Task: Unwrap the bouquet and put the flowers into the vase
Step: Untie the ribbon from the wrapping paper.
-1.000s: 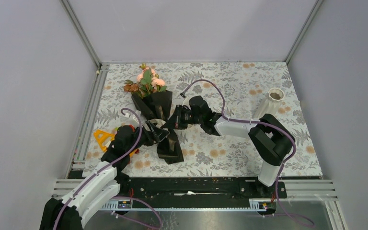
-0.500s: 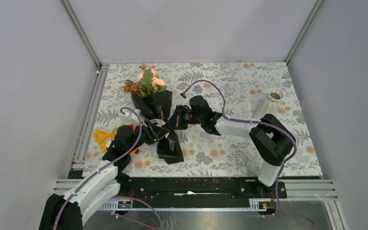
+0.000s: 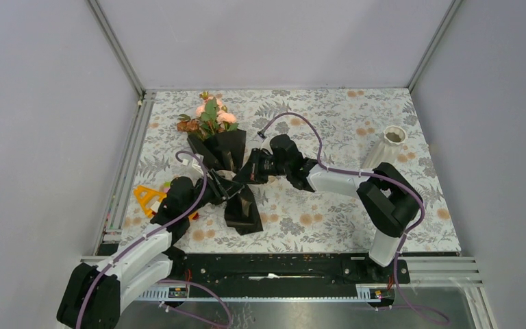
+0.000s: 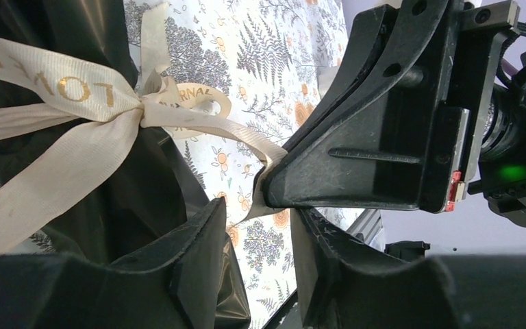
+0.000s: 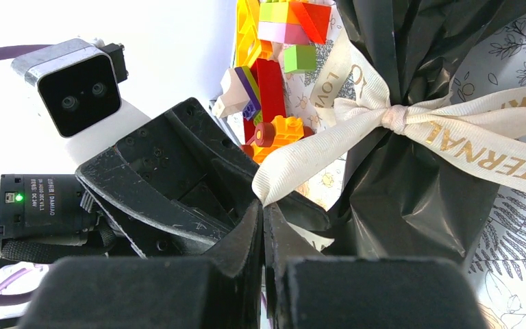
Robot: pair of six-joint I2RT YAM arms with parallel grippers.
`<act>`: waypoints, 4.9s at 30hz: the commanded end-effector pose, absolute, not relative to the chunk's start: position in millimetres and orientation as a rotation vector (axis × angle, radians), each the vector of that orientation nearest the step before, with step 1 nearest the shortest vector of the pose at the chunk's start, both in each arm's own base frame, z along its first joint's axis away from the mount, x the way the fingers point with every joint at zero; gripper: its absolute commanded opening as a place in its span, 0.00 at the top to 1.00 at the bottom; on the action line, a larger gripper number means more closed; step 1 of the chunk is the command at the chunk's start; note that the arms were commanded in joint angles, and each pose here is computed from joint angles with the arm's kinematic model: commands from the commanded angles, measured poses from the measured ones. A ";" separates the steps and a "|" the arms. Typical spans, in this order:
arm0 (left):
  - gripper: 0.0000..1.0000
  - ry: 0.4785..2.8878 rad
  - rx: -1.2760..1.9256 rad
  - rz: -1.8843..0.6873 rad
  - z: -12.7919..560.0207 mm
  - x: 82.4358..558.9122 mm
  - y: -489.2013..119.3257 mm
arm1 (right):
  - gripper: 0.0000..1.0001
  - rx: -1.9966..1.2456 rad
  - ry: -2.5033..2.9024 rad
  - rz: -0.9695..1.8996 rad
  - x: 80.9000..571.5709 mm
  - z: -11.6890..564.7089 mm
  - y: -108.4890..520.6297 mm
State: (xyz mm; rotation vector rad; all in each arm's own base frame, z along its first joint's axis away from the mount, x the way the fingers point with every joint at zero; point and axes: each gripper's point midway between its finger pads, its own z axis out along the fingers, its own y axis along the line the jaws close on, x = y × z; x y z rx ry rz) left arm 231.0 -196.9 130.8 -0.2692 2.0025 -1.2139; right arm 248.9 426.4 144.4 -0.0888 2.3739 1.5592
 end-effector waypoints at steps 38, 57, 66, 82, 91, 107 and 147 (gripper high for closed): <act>1.00 2.355 0.124 -0.927 139.2 223.7 -158.8 | 0.32 -0.292 2.315 0.679 269.7 148.5 301.6; 1.00 2.244 0.349 -0.684 177.4 243.6 -138.3 | 0.36 -0.295 2.515 0.416 291.4 76.7 297.7; 1.00 2.273 0.285 -0.603 167.3 245.3 -126.2 | 0.37 -0.348 2.546 0.510 292.6 74.5 318.6; 1.00 2.314 0.261 -0.567 158.0 245.7 -120.9 | 0.45 -0.313 2.632 0.720 272.9 50.0 352.3; 1.00 2.326 0.262 -0.564 154.8 246.1 -120.8 | 0.55 -0.302 2.643 0.572 273.6 37.2 342.7; 1.00 2.340 0.260 -0.555 151.9 246.4 -119.7 | 0.75 -0.318 2.693 0.525 260.2 19.0 338.2; 1.00 2.355 0.267 -0.570 149.0 246.6 -121.9 | 0.56 -0.133 2.524 0.771 260.3 97.5 374.4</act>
